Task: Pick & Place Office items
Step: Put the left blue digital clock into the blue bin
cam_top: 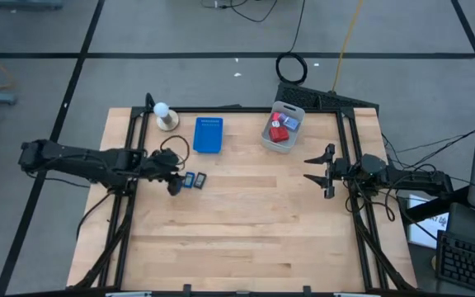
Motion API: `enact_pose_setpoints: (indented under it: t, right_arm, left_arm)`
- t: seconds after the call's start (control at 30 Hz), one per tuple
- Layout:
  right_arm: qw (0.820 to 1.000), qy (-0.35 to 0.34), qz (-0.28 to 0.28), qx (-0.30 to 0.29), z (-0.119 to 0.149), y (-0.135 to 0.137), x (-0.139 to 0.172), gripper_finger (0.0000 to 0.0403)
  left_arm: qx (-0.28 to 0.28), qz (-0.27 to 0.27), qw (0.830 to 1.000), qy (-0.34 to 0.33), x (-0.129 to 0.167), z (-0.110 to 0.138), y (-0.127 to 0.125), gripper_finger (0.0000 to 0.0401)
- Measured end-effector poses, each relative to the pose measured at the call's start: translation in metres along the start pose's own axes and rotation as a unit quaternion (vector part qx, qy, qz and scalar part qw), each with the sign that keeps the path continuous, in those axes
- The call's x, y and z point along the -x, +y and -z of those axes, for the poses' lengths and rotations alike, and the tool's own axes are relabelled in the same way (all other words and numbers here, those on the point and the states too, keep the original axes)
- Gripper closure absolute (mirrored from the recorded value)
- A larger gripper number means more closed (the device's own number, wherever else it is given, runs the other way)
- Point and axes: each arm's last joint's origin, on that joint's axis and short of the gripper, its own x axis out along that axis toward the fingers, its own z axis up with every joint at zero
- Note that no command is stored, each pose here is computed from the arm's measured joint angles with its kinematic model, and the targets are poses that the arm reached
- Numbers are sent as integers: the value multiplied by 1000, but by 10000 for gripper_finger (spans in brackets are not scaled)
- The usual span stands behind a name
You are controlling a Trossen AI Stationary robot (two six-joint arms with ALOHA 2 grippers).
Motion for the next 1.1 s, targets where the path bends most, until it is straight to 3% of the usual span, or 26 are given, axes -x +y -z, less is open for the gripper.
enact_pose_setpoints:
  t: [0.2,0.4,0.6,0.9,1.1]
  right_arm:
    - [1000,0,0,0,0,0,0,181]
    - [1000,0,0,0,0,0,0,181]
    - [1000,0,0,0,0,0,0,181]
    - [1000,0,0,0,0,0,0,181]
    - [1000,0,0,0,0,0,0,181]
  left_arm:
    - [87,-34,994,60,-14,6,0,178]
    - [185,-30,974,131,-28,12,-4,178]
    - [205,-43,963,172,-38,15,-6,172]
    - [243,-86,949,181,-41,18,-1,120]
    - [225,-119,946,202,-53,23,-1,116]
